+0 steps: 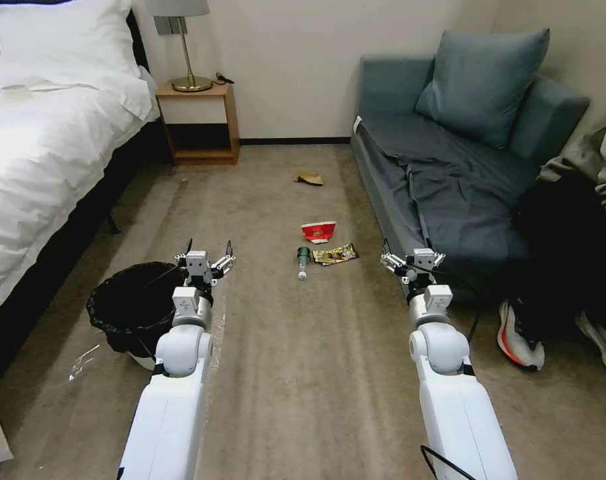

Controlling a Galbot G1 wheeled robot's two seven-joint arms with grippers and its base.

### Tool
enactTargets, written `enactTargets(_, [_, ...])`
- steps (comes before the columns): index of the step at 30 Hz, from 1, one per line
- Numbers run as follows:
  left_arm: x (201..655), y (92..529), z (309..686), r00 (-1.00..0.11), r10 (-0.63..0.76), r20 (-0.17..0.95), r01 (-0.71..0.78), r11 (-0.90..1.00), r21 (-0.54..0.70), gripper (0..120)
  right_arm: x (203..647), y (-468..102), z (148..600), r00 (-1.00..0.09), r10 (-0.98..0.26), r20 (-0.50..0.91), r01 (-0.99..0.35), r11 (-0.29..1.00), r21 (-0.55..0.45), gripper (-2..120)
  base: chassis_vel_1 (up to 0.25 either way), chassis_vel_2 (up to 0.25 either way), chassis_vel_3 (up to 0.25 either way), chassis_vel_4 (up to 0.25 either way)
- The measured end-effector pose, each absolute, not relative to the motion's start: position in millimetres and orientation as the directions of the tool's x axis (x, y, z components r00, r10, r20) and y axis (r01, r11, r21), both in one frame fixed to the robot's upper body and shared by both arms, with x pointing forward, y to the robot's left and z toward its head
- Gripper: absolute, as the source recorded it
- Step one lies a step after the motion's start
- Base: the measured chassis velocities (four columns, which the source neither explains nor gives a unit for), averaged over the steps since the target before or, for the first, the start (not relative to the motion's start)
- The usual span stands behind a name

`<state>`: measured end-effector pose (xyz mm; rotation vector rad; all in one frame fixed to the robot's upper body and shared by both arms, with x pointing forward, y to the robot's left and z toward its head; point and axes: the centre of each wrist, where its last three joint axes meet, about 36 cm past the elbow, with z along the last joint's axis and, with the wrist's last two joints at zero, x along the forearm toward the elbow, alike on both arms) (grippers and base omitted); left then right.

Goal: Pick up the trash bin, then pick up the garbage on the floor and place it into the trash bin.

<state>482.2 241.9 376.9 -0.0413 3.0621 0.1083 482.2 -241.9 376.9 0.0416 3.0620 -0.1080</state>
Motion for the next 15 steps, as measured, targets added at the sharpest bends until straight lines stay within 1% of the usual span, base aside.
enactTargets(15, [482.2,241.9,376.9,-0.997,-0.024,-0.078,-0.030,0.997,0.069,98,482.2,-241.9,376.9,-0.997,0.024,-0.078,0.030,0.997,-0.069,100,0.000,0.000,0.000,0.000])
